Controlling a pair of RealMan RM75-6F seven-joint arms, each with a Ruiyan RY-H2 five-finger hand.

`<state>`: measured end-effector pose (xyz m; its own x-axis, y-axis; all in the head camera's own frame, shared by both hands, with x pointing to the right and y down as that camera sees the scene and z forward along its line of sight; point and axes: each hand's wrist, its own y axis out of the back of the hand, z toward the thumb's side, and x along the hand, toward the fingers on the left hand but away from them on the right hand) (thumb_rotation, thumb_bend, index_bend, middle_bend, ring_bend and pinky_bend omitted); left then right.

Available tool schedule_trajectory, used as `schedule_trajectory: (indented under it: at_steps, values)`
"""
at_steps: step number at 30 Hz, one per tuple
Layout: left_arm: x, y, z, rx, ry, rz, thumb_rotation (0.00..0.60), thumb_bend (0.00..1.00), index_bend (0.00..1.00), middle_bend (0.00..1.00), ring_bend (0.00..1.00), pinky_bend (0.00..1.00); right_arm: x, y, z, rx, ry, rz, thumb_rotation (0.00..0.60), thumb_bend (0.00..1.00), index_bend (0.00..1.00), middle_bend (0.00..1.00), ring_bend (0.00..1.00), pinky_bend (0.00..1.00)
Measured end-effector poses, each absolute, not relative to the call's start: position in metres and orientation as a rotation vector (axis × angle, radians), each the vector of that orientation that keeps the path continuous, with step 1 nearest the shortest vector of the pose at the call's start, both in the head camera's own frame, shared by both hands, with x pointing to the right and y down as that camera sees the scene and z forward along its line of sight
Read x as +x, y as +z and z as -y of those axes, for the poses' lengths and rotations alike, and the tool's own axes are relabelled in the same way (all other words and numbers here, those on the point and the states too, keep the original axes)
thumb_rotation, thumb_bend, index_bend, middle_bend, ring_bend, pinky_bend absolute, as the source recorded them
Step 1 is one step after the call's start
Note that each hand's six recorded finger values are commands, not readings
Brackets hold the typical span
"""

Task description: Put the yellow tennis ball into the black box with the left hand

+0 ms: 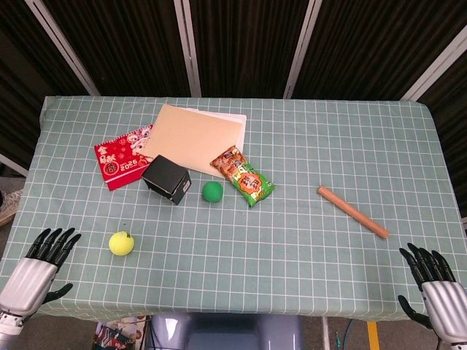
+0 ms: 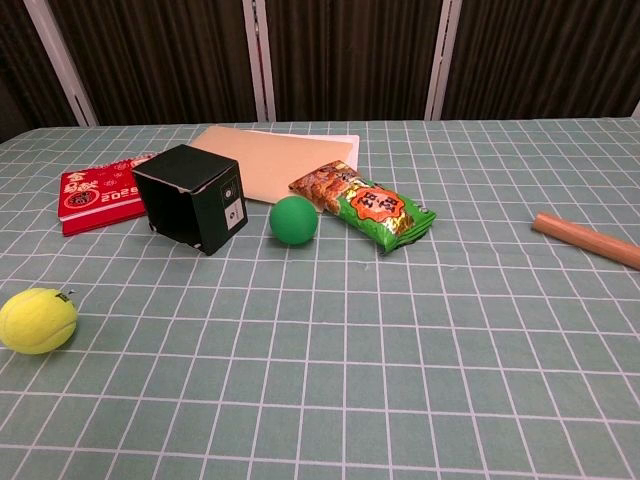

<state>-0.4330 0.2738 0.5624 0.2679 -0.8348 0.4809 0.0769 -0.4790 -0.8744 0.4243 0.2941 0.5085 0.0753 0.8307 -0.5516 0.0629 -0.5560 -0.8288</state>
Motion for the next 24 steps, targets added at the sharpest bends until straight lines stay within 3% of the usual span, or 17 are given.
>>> schedule_trajectory:
  at_steps: [11, 13, 14, 16, 19, 24]
  values:
    - [-0.434, 0.562, -0.276, -1.667, -1.347, -0.704, 0.6, 0.1, 0.02, 0.04, 0.0, 0.0, 0.42, 0.513, -0.294, -1.736, 1.542, 0.871, 0.6, 0.36, 0.0, 0.0, 0.0, 0.0]
    - [-0.431, 0.564, -0.278, -1.677, -1.343, -0.693, 0.6, 0.11, 0.05, 0.09, 0.02, 0.01, 0.421, 0.512, -0.293, -1.741, 1.536, 0.883, 0.6, 0.36, 0.0, 0.0, 0.0, 0.0]
    - [-0.429, 0.565, -0.277, -1.683, -1.336, -0.688, 0.6, 0.12, 0.07, 0.12, 0.04, 0.03, 0.421, 0.512, -0.292, -1.743, 1.533, 0.888, 0.6, 0.36, 0.0, 0.0, 0.0, 0.0]
    - [-0.424, 0.567, -0.276, -1.7, -1.311, -0.671, 0.6, 0.16, 0.2, 0.29, 0.18, 0.21, 0.422, 0.512, -0.291, -1.749, 1.53, 0.898, 0.6, 0.36, 0.0, 0.0, 0.0, 0.0]
    - [-0.417, 0.571, -0.275, -1.724, -1.269, -0.646, 0.6, 0.21, 0.33, 0.44, 0.37, 0.41, 0.426, 0.515, -0.289, -1.751, 1.543, 0.907, 0.6, 0.36, 0.0, 0.0, 0.0, 0.0]
    - [-0.418, 0.578, -0.278, -1.72, -1.23, -0.585, 0.6, 0.28, 0.42, 0.54, 0.49, 0.49, 0.435, 0.518, -0.281, -1.735, 1.564, 0.934, 0.6, 0.36, 0.0, 0.0, 0.0, 0.0]
